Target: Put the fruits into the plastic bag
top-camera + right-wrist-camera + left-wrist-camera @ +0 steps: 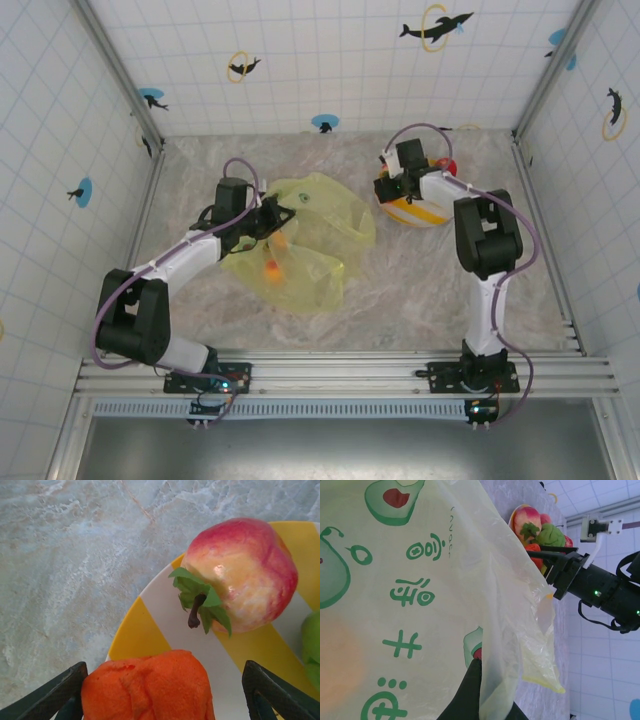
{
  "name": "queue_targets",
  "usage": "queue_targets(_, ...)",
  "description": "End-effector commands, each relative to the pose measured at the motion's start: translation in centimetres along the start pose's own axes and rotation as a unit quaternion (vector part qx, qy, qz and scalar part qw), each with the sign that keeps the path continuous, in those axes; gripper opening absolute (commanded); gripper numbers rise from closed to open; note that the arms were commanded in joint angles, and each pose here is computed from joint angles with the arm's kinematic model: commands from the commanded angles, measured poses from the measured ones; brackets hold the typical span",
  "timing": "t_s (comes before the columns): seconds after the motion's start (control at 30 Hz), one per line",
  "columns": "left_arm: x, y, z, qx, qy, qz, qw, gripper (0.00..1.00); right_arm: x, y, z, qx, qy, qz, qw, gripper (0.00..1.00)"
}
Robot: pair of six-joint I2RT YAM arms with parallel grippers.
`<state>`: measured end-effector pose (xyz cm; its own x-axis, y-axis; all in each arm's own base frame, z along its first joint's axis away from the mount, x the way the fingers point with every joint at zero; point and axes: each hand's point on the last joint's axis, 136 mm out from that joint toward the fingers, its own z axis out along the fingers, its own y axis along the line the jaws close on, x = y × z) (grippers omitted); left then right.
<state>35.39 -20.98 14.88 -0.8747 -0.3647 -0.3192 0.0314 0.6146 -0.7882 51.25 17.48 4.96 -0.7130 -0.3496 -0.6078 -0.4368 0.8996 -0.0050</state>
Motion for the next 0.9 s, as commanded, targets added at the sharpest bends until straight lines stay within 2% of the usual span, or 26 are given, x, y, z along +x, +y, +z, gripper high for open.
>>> queue_targets(0.0, -0.6, -0.3, -0.1, 0.001, -0.002, 0.011, 1.0, 0.0, 0.1, -0.2, 0.6, -0.001, 0.016, -0.011, 1.0, 0.76)
queue_targets(0.2, -0.5, -0.3, -0.1, 0.001, -0.001, 0.012, 1.0, 0.0, 0.1, -0.1, 0.4, 0.0, 0.019, -0.012, 1.0, 0.65)
queue_targets(0.43, -0.5, -0.3, -0.1, 0.002, -0.001, 0.011, 1.0, 0.0, -0.6, -0.6, -2.5, 0.008, 0.002, -0.009, 1.0, 0.61)
queue_targets(0.67, -0.4, -0.3, -0.1, 0.004, 0.0, 0.012, 1.0, 0.0, -0.4, -0.4, -8.2, 0.014, -0.044, 0.017, 0.999, 0.58)
queue_targets(0.87, -0.3, -0.3, 0.0, 0.007, 0.002, 0.009, 1.0, 0.0, 0.6, 2.0, -14.1, -0.026, -0.114, 0.05, 0.992, 0.55)
